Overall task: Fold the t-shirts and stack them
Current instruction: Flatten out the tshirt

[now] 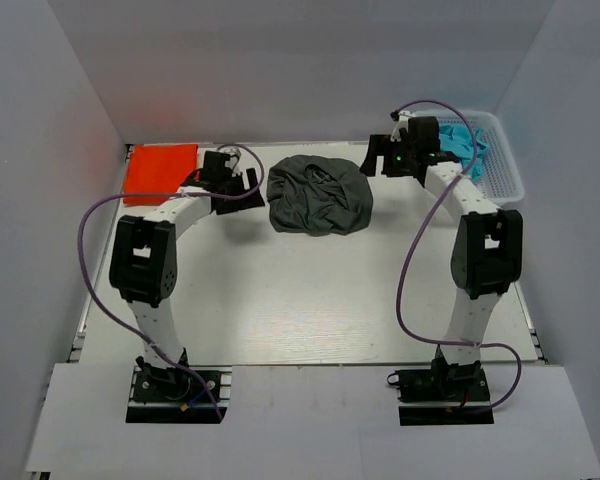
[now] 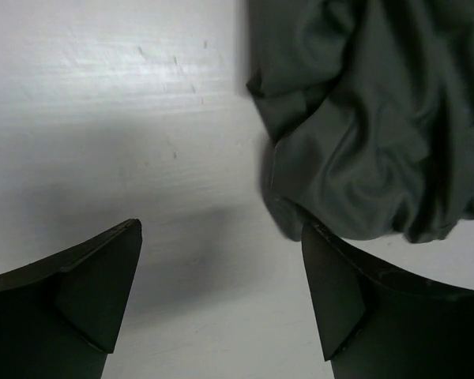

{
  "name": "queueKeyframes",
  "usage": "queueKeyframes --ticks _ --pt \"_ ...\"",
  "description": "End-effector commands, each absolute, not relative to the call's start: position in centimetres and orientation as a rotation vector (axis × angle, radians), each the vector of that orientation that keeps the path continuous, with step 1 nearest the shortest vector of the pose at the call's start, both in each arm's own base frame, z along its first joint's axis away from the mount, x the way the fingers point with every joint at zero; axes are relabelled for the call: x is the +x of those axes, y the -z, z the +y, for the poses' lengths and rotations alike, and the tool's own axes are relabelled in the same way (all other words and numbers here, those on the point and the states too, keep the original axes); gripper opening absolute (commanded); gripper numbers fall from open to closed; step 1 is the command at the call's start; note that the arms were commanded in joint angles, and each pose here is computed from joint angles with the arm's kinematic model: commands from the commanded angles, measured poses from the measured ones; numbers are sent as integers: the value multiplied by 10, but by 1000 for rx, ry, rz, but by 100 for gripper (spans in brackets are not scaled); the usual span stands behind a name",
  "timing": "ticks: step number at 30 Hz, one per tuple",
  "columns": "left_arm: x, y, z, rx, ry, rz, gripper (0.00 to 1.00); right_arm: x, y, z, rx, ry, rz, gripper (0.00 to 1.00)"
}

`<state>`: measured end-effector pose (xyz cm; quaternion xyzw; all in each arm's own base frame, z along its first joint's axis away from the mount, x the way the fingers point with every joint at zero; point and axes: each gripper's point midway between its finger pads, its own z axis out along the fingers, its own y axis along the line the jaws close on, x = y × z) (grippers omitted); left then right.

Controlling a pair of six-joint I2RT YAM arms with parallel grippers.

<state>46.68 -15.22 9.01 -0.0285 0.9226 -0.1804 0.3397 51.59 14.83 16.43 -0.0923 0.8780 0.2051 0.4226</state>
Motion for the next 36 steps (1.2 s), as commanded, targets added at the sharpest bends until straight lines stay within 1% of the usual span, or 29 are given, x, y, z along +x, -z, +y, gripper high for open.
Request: queueKeyframes --ticks 1,6,8,10,11,12,13,15,16,18,19,20,22,23,24,25,28,29,31,32,33,34,35,36 --pt "451 -81 -172 -7 537 2483 90 498 -134 161 -261 -423 2362 91" --pt "442 -48 -194 56 523 2563 83 487 -103 167 -231 -311 2446 86" --pt "441 -45 -201 87 525 2566 83 477 -94 176 -264 -318 2491 83" --pt "440 -41 -206 100 516 2567 82 469 -82 183 -297 -325 2525 83" --pt "437 -36 -210 113 518 2578 82 467 -78 187 -308 -321 2533 81" --pt "439 -37 -214 121 511 2566 80 464 -73 190 -309 -321 2542 81" --pt "439 -24 -210 111 479 2589 77 468 -73 192 -288 -327 2525 78" --pt "444 -25 -219 131 449 2573 72 468 -69 192 -246 -329 2531 73" --pt "444 -19 -214 118 407 2587 69 470 -65 193 -213 -338 2537 68" --pt "441 -16 -221 141 376 2591 58 473 -66 197 -189 -353 2532 61" --pt "442 -11 -218 134 348 2596 54 473 -64 199 -179 -365 2540 46" --pt "440 -11 -221 144 340 2595 42 475 -63 200 -175 -375 2535 39" --pt "441 -8 -222 146 307 2599 28 475 -61 200 -158 -374 2541 24" --pt "439 -7 -219 143 290 2610 12 477 -61 200 -152 -374 2538 11" --pt "438 -7 -219 146 265 2605 0 478 -63 199 -146 -371 2534 3" --pt "437 -11 -219 132 269 2607 0 478 -65 200 -150 -361 2526 0" --pt "438 -24 -218 126 273 2569 0 483 -67 187 -126 -292 2510 0" --pt "443 -40 -218 119 281 2520 0 483 -71 188 -126 -290 2502 0" --pt "443 -53 -216 93 285 2495 0 483 -73 183 -110 -269 2492 0" --pt "444 -60 -217 77 297 2482 0 484 -91 183 -108 -273 2450 0" --pt "445 -77 -213 63 279 2449 0 482 -92 176 -100 -236 2440 0" --pt "446 -85 -214 49 291 2434 0 486 -105 176 -98 -244 2376 0" --pt "444 -89 -211 44 282 2424 0 484 -107 170 -86 -215 2362 0" --pt "441 -91 -210 43 282 2422 0 485 -129 166 -82 -207 2305 0"
